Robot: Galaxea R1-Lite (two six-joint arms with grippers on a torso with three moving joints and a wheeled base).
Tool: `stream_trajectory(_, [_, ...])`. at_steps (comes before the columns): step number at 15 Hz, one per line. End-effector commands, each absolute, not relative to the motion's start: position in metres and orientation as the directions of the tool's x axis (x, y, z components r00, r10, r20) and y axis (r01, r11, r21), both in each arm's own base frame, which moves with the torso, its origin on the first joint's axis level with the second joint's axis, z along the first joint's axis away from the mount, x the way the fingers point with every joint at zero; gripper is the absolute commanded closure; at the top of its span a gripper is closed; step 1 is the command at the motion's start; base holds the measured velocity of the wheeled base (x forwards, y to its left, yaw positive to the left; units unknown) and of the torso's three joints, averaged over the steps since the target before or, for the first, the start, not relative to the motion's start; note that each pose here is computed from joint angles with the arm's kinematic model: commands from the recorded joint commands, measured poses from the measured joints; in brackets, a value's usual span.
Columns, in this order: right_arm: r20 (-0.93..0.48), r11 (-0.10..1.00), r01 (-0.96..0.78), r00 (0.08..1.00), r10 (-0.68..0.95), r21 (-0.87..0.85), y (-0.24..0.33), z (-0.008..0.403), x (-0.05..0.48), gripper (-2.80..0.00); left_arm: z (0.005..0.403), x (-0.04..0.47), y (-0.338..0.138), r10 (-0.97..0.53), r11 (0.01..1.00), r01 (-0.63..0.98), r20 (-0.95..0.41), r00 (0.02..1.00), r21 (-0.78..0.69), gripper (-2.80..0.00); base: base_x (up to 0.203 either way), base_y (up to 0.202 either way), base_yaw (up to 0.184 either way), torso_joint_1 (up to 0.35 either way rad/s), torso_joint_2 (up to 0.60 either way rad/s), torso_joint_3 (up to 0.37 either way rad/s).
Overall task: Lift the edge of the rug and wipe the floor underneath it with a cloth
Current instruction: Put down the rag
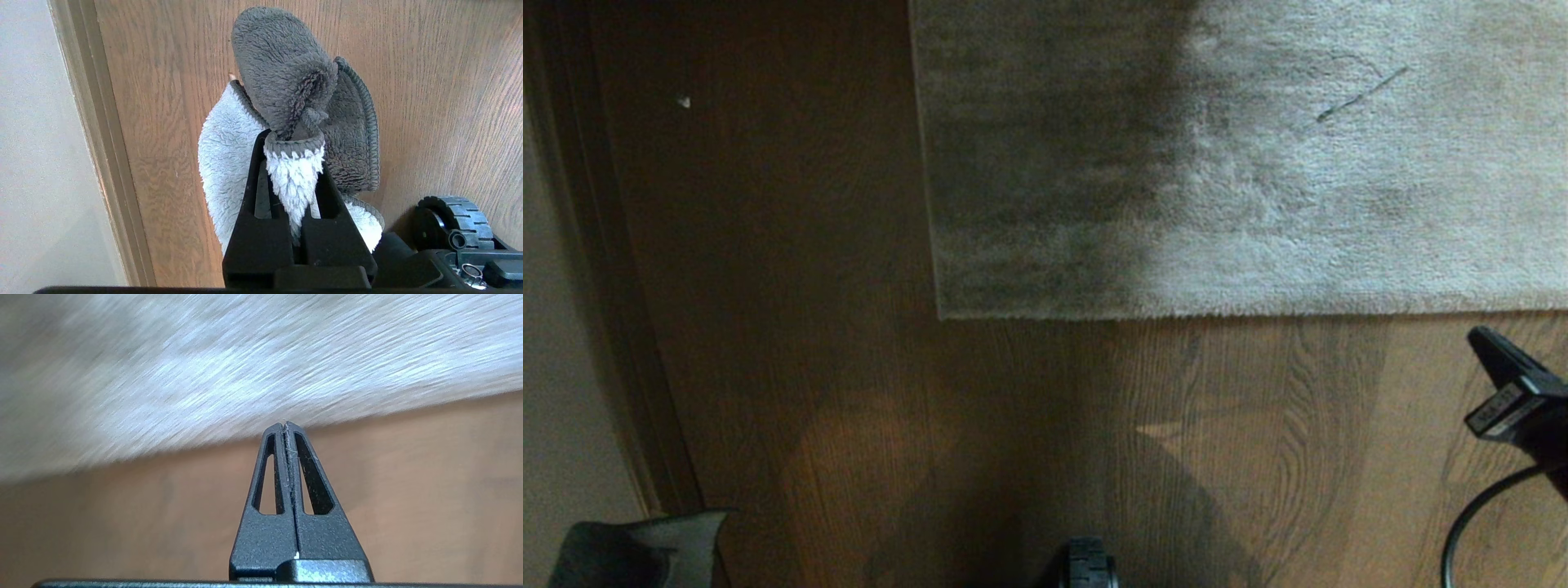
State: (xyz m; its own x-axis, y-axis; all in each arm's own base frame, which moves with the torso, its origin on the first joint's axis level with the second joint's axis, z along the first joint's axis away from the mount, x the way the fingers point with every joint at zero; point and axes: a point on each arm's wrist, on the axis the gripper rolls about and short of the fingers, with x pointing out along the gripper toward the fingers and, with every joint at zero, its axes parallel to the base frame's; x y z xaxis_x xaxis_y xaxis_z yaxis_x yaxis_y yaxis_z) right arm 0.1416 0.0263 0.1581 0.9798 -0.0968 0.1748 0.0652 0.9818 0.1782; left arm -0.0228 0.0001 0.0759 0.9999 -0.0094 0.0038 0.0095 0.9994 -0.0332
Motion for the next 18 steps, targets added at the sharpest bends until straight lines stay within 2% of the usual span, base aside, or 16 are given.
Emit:
stream_trajectory(1, [0.284, 0.968, 0.135, 0.939, -0.193, 0.211, 0.010, 0.174, 0.126, 0.00, 0.076, -0.023, 0.000, -0.009, 0.999, 0.009, 0.005, 1.000, -0.034, 0.00, 0.000, 0.000, 0.000, 0.000, 0.00, 0.000])
stream_trajectory(6, [0.204, 0.962, 0.202, 0.950, -0.238, 0.184, 0.002, 0.168, 0.107, 0.00, 0.076, -0.023, 0.000, -0.009, 0.999, 0.009, 0.005, 1.000, -0.034, 0.00, 0.000, 0.000, 0.000, 0.000, 0.00, 0.000])
stream_trajectory(13, [0.136, 0.966, 0.200, 0.965, -0.223, 0.163, -0.001, 0.157, 0.067, 0.00, 0.076, -0.023, 0.000, -0.009, 0.999, 0.009, 0.005, 1.000, -0.034, 0.00, 0.000, 0.000, 0.000, 0.000, 0.00, 0.000])
stream_trajectory(18, [0.128, 0.991, 0.095, 0.986, -0.106, 0.092, -0.004, 0.129, 0.011, 0.00, 0.076, -0.023, 0.000, -0.010, 0.999, 0.010, 0.005, 1.000, -0.035, 0.00, 0.000, 0.000, 0.000, 0.000, 0.00, 0.000])
